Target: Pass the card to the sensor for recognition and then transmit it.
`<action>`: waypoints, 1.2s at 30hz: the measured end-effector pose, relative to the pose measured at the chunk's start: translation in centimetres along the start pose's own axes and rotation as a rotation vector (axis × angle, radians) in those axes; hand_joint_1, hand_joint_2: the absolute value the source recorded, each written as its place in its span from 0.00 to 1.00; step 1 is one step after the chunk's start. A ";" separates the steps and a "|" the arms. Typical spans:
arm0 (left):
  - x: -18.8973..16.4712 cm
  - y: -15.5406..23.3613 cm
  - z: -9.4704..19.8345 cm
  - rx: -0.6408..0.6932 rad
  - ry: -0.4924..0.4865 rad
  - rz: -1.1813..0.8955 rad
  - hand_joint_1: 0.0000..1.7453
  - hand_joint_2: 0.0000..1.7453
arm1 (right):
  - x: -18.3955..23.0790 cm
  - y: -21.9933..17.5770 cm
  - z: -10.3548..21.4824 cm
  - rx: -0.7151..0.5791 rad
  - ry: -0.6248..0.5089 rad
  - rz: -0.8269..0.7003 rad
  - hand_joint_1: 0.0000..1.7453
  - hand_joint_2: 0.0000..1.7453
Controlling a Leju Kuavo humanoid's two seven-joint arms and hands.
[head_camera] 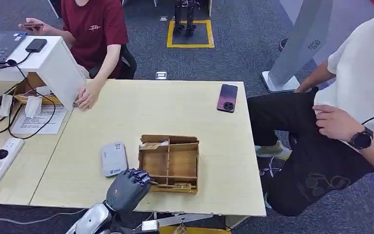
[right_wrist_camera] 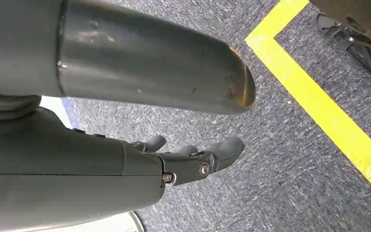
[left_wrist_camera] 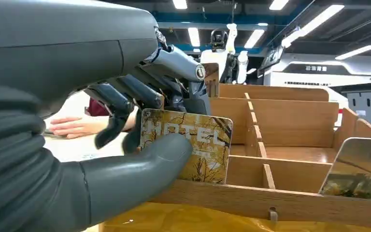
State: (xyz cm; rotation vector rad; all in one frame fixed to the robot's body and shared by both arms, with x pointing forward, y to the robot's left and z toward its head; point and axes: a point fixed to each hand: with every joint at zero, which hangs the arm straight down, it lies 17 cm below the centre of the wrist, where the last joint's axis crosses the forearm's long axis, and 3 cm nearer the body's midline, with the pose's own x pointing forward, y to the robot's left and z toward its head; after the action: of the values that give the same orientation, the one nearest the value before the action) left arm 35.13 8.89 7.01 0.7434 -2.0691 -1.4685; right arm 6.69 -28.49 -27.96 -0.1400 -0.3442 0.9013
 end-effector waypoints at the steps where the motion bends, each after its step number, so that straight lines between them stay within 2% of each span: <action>1: -0.1 0.0 0.0 0.000 0.003 0.003 1.00 1.00 | 0.0 0.0 0.0 -0.002 -0.001 0.001 0.00 0.00; 17: -0.5 0.8 0.0 0.015 0.008 0.077 1.00 1.00 | 0.1 -0.1 0.0 -0.008 -0.005 0.001 0.00 0.00; 23: -1.1 6.8 -2.4 0.122 -0.039 0.113 1.00 1.00 | 0.1 -0.1 0.0 -0.007 -0.007 0.008 0.00 0.00; 27: -2.6 11.6 -4.3 0.172 -0.078 0.033 1.00 1.00 | 0.3 0.0 0.0 -0.006 -0.011 0.011 0.00 0.00; 36: -6.0 13.5 -4.7 0.198 -0.028 -0.091 1.00 1.00 | 0.6 0.2 0.0 -0.003 -0.014 0.007 0.00 0.00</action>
State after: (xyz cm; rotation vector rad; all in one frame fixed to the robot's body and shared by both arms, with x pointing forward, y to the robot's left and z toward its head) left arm 40.66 13.39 20.83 0.9082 -2.2521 -1.3410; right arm 6.88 -27.93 -27.91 -0.1383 -0.3579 0.9094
